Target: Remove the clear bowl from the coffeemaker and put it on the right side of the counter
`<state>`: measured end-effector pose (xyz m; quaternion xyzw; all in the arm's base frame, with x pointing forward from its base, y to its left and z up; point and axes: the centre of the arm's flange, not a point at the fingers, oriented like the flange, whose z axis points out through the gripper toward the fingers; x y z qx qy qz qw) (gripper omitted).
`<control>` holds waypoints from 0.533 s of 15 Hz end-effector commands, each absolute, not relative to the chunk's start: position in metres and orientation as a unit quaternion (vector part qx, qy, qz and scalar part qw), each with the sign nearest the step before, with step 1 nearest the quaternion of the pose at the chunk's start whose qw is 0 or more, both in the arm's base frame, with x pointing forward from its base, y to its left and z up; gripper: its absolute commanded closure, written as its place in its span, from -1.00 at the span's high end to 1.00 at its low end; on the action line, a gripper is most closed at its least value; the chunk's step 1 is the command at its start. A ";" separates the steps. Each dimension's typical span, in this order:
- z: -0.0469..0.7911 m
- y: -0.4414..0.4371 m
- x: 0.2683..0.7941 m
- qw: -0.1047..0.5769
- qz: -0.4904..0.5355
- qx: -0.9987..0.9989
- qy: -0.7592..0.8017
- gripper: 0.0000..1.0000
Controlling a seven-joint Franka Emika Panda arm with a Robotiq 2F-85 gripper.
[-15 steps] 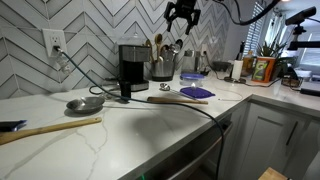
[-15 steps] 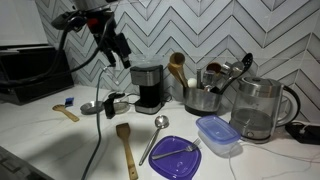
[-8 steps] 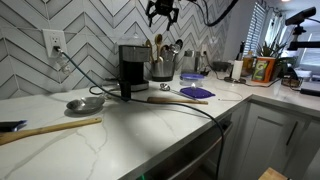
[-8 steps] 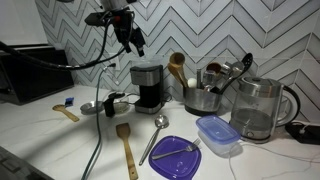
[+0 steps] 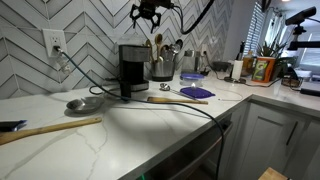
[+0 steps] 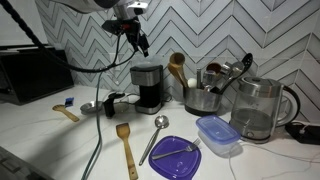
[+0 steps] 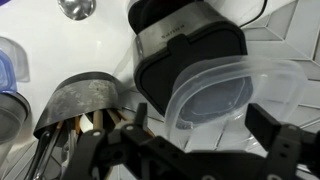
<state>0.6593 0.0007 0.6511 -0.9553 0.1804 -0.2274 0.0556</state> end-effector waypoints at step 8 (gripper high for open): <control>0.624 0.000 0.704 0.054 -0.212 -0.942 0.256 1.00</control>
